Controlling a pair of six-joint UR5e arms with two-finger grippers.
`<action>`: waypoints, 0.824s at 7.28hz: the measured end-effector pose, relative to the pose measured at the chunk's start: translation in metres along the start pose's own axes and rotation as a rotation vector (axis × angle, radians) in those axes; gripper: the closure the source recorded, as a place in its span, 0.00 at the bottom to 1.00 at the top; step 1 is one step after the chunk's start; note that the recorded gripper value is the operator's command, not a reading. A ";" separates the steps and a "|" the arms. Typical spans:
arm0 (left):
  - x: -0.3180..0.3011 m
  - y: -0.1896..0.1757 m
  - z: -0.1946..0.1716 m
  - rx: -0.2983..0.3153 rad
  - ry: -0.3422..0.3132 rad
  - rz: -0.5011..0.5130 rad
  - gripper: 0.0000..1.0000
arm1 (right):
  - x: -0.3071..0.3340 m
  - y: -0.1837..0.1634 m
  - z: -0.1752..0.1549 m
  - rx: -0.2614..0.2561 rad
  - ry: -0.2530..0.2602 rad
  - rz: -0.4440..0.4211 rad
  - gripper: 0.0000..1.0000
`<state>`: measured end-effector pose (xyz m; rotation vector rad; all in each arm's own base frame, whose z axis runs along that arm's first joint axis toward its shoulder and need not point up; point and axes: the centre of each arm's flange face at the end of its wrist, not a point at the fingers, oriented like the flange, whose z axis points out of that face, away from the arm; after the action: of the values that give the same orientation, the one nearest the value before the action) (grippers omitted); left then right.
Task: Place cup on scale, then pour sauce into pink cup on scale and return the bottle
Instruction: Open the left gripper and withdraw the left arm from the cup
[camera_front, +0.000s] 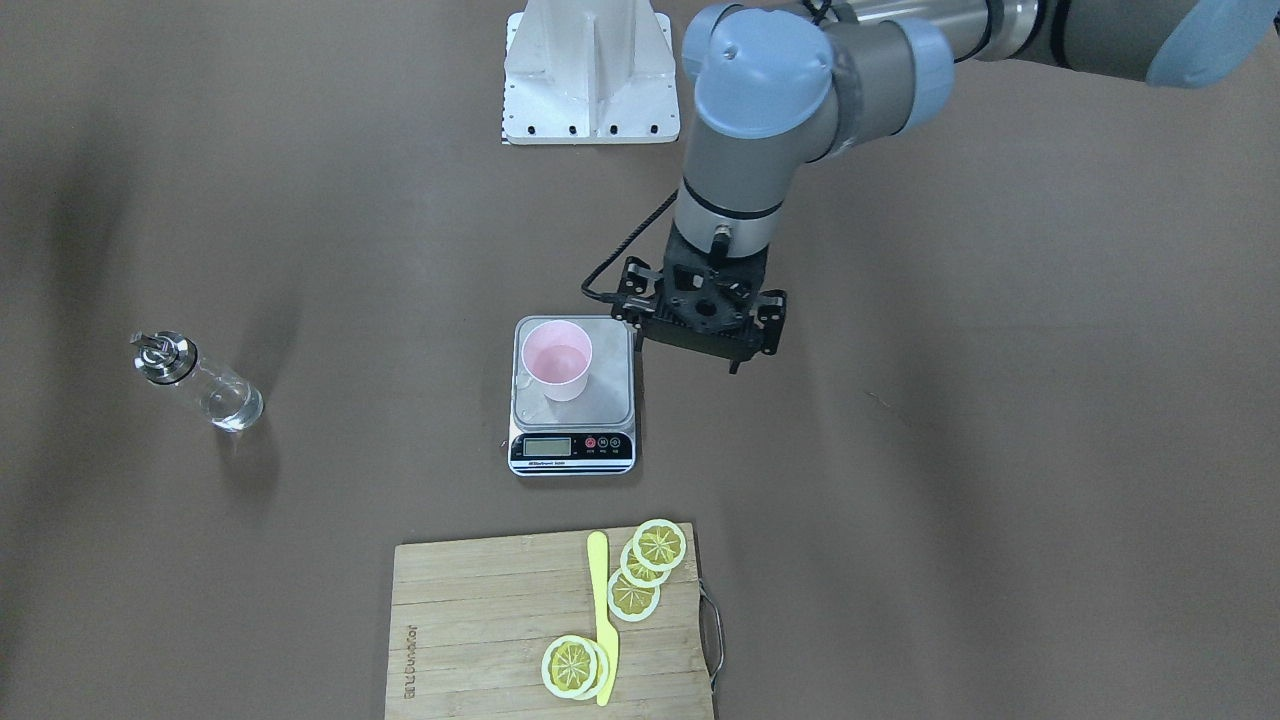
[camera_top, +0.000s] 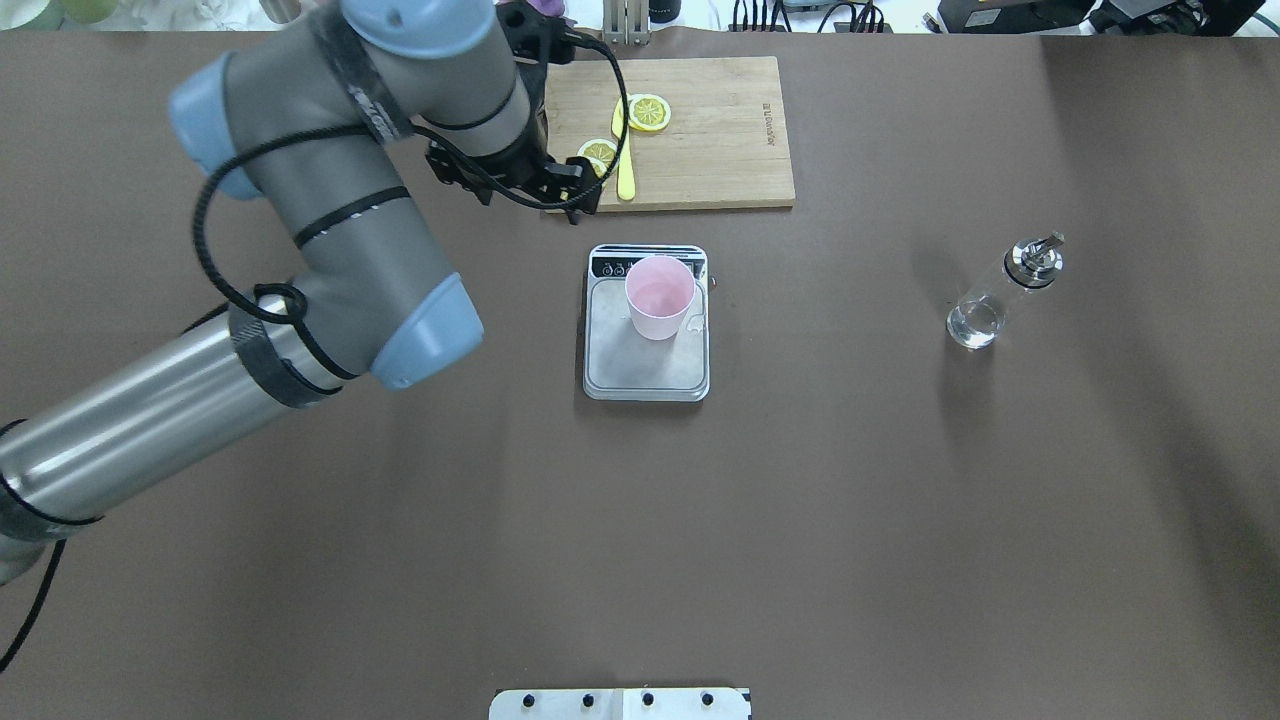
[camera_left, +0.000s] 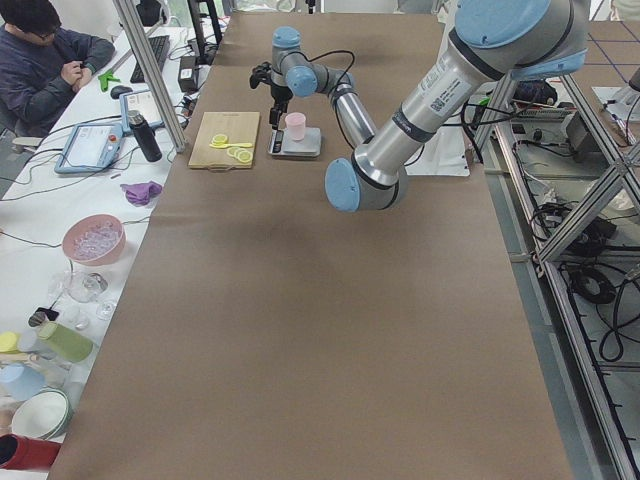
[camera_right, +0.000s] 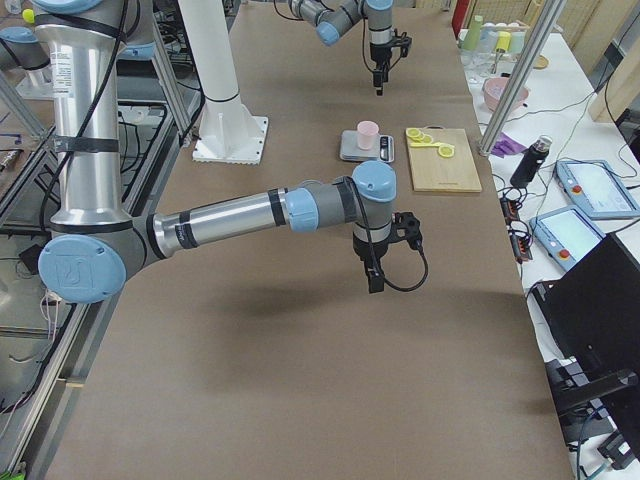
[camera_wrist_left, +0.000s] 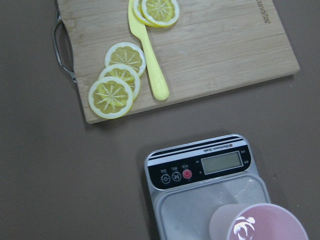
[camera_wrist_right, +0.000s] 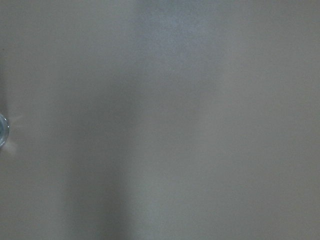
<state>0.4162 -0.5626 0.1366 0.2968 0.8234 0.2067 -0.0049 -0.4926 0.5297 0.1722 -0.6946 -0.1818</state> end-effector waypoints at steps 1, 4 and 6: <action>-0.057 -0.005 -0.022 -0.019 -0.040 0.047 0.02 | -0.008 -0.002 -0.002 0.023 -0.003 -0.037 0.00; -0.248 -0.014 -0.059 -0.070 -0.170 0.194 0.02 | -0.025 -0.008 0.003 0.126 -0.015 -0.168 0.00; -0.385 0.017 -0.062 -0.150 -0.204 0.210 0.02 | -0.029 -0.007 0.004 0.151 -0.025 -0.204 0.00</action>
<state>0.1136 -0.6489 0.3680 0.2581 0.5709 0.4253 -0.0302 -0.4934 0.5129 0.3866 -0.7159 -0.3278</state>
